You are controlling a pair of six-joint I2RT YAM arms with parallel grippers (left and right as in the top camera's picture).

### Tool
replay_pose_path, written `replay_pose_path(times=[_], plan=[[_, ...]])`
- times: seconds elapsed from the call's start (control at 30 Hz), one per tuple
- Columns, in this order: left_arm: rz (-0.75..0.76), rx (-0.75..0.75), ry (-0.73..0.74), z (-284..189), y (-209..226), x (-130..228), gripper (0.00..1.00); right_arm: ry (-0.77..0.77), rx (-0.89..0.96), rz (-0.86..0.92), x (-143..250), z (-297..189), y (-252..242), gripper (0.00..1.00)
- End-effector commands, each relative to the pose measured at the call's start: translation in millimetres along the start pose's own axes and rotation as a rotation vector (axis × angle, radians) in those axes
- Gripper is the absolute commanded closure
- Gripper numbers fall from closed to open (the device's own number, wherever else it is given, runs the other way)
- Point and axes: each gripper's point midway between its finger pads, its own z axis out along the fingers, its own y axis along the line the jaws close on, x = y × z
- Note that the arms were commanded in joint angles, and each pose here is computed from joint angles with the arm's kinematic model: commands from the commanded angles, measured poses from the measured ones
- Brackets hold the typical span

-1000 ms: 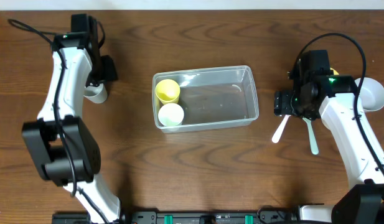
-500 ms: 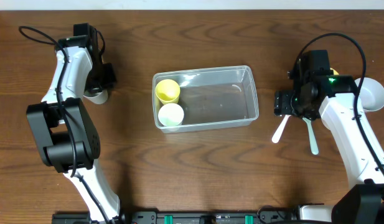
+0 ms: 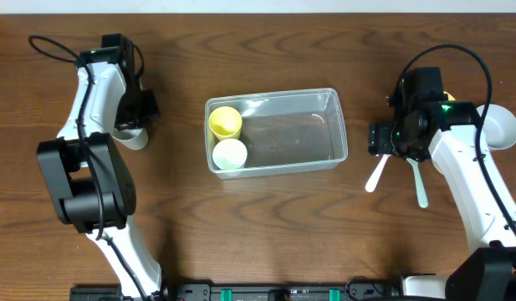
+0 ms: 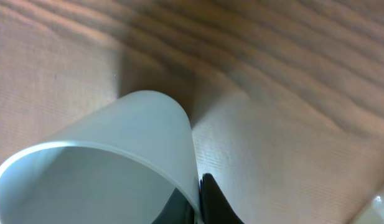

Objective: Pack container
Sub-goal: 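Return the left gripper and grasp the grey cup, then lower the grey cup into the box and open the left gripper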

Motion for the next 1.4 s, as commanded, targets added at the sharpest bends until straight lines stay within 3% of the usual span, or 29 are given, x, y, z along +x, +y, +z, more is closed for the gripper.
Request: replay_pose_path(times=[0.0,0.2,0.33,0.5,0.77,1.1,1.37], plan=[[0.067,0.046,-0.192,-85,-29,-8,0.94,-0.017,0.006,0.002,-6,-4,-2,0.23],[0.295,0.148,-0.394,-188,-111,38,0.94,-0.017,0.006,0.002,-6,-4,-2,0.23],[0.466,0.198,-0.414,-201,-167,78,0.94,-0.016,0.006,0.002,-6,-4,-2,0.23],[0.601,0.203,-0.362,-177,-214,107,0.94,-0.015,0.006,0.003,-5,-4,-2,0.23],[0.686,0.139,-0.229,-109,-253,117,0.94,-0.013,0.006,0.002,-5,-4,-2,0.23],[0.717,0.084,-0.140,-47,-269,110,0.94,-0.008,0.007,0.002,-3,-4,-3,0.23],[0.713,0.080,-0.151,-30,-270,93,0.94,-0.001,0.008,0.003,-2,-4,-3,0.23]])
